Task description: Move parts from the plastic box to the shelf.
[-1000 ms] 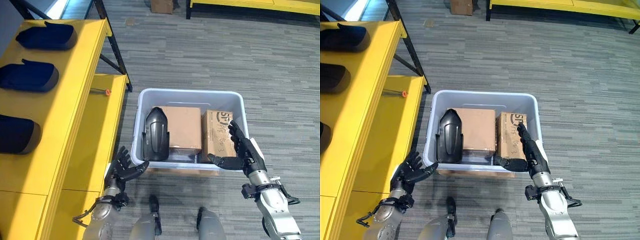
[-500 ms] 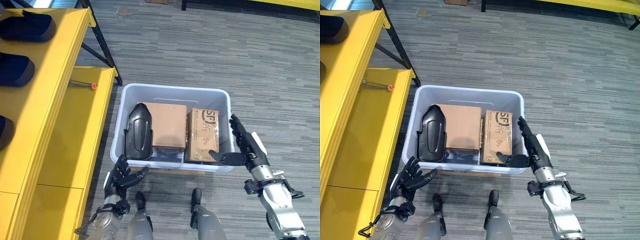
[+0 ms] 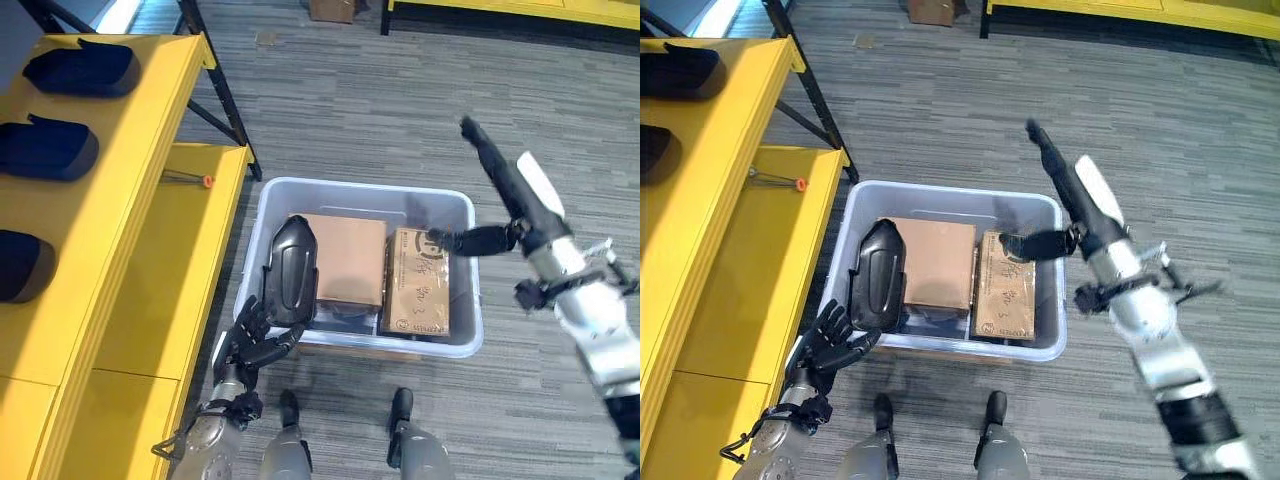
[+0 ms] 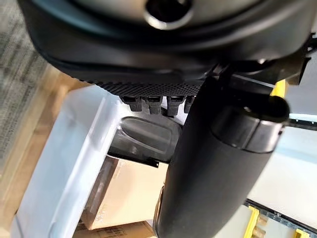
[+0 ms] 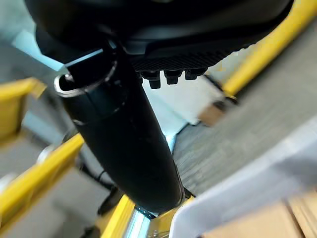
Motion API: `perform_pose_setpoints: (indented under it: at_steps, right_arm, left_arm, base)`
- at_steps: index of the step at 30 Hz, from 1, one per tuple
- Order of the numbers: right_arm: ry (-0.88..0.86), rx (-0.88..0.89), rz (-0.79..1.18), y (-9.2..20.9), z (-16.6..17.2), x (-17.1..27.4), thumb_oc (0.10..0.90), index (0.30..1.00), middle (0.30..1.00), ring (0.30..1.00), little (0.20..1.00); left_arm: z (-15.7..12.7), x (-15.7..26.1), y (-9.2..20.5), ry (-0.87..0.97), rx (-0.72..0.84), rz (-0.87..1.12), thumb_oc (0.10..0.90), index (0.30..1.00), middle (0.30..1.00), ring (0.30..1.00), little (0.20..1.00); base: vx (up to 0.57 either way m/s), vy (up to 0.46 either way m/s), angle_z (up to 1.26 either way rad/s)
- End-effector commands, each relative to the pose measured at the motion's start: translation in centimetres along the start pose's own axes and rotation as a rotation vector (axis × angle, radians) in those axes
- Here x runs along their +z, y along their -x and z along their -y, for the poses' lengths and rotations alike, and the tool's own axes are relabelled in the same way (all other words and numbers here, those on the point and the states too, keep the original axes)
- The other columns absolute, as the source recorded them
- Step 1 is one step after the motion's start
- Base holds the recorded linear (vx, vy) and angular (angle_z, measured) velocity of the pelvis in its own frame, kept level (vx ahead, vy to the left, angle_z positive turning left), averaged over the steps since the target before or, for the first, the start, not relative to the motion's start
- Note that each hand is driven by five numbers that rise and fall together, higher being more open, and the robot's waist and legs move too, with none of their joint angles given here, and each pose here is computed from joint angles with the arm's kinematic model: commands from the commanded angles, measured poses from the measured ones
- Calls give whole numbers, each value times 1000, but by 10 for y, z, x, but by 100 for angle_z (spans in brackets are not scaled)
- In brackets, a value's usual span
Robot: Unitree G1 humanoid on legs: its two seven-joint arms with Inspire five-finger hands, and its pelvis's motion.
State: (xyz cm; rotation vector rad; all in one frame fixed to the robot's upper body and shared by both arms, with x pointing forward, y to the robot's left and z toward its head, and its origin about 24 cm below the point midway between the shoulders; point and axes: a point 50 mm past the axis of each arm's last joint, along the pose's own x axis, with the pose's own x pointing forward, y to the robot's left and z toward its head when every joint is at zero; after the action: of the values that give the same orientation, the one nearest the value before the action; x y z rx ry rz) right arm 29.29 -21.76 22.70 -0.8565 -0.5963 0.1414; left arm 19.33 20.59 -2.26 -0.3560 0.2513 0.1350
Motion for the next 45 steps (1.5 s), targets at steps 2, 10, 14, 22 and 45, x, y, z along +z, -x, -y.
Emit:
perform_pose_setpoints:
  at_steps: [2,10,14,22,45]
  right_arm:
    - [337,51,304,-53,36,68,900,1000,1000,1000,1000]
    - [709,326,307,-86,16,77,900,1000,1000,1000,1000]
    - [851,446,304,-86,4,72,900,1000,1000,1000,1000]
    - [1041,547,248,-89,3,53,900,1000,1000,1000,1000]
    - [1351,563,114,-92,19,12,900,1000,1000,1000,1000]
  left_arm:
    - [-13,47,3,-95,-61,166,900,1000,1000,1000,1000]
    - [-13,56,1,-112,-66,191,900,1000,1000,1000,1000]
    - [-9,60,-1,-126,-86,202,900,1000,1000,1000,1000]
    - [-3,64,-3,-127,-107,223,900,1000,1000,1000,1000]
    - [14,78,-9,-113,-129,301,900,1000,1000,1000,1000]
  base:
    - [-55,-13,31]
    - [-56,-14,35]
    - [-29,-15,44]
    - [-18,-1,25]
    - [12,-23,10]
